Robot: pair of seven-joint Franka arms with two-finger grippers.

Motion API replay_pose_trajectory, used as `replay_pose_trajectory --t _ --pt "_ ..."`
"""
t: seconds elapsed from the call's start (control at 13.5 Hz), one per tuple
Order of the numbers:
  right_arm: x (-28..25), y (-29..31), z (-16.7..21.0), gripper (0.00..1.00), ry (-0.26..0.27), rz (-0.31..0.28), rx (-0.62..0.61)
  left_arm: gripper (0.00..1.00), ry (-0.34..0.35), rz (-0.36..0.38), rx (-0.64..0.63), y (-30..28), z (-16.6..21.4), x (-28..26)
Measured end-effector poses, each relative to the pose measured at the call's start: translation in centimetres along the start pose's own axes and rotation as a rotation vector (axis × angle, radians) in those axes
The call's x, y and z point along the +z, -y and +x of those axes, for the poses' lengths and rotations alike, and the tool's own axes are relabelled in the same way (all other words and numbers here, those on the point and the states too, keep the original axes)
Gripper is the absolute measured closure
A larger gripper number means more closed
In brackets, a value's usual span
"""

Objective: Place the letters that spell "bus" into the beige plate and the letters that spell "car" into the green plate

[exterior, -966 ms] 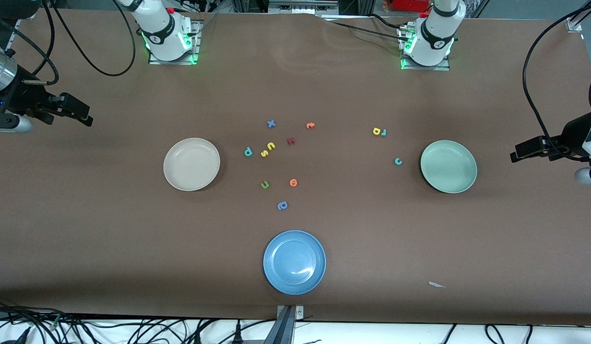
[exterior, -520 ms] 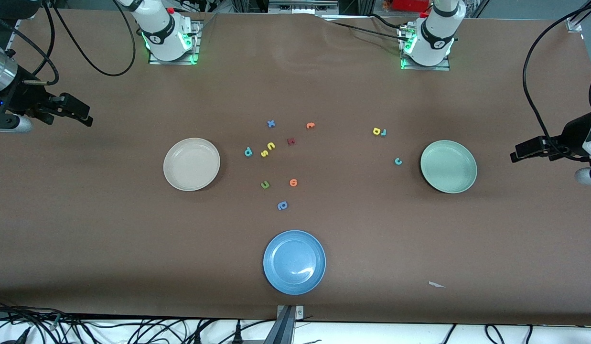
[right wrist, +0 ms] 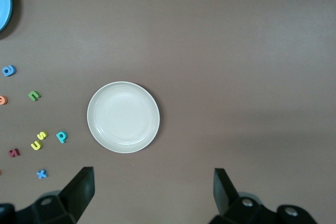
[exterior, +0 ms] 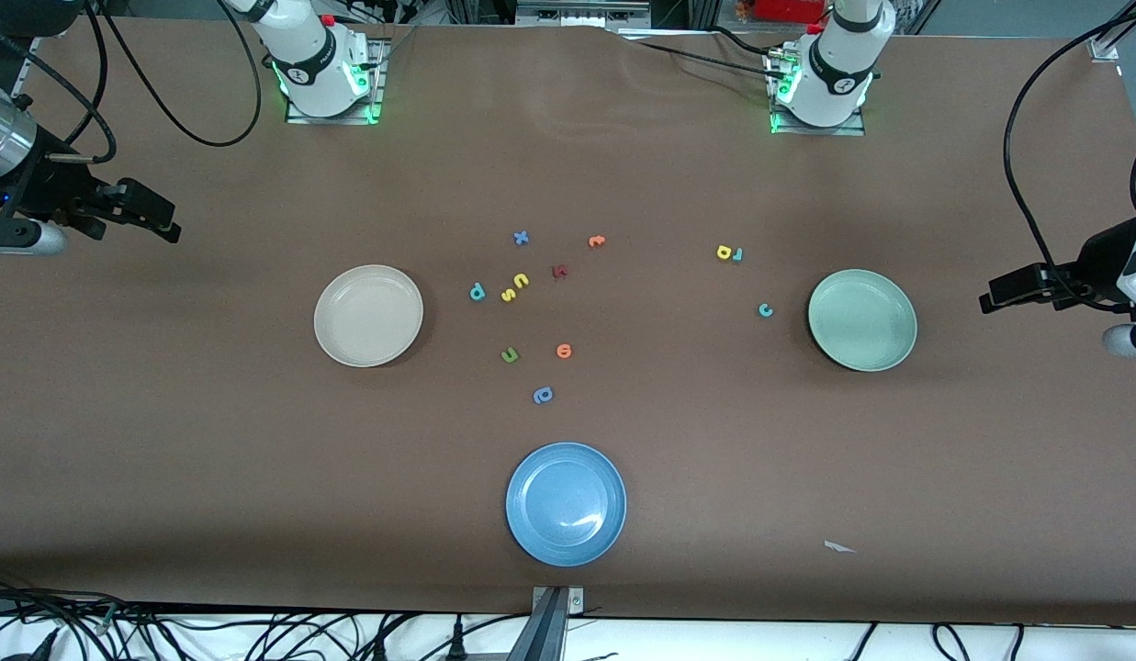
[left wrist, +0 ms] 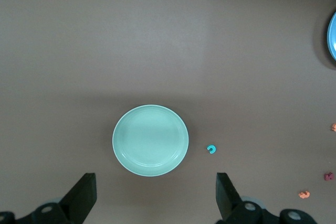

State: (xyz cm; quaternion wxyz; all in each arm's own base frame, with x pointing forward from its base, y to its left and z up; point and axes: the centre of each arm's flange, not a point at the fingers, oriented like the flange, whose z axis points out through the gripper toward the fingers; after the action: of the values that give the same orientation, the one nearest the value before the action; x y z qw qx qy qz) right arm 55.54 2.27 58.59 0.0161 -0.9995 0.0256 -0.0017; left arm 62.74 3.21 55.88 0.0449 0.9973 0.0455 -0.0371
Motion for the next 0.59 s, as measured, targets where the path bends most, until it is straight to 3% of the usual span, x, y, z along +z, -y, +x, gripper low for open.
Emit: replay_pose_trajectory --t 0.59 --pt "0.0 0.0 0.0 0.0 0.0 0.0 0.0 0.0 0.003 0.0 0.0 0.02 0.08 0.17"
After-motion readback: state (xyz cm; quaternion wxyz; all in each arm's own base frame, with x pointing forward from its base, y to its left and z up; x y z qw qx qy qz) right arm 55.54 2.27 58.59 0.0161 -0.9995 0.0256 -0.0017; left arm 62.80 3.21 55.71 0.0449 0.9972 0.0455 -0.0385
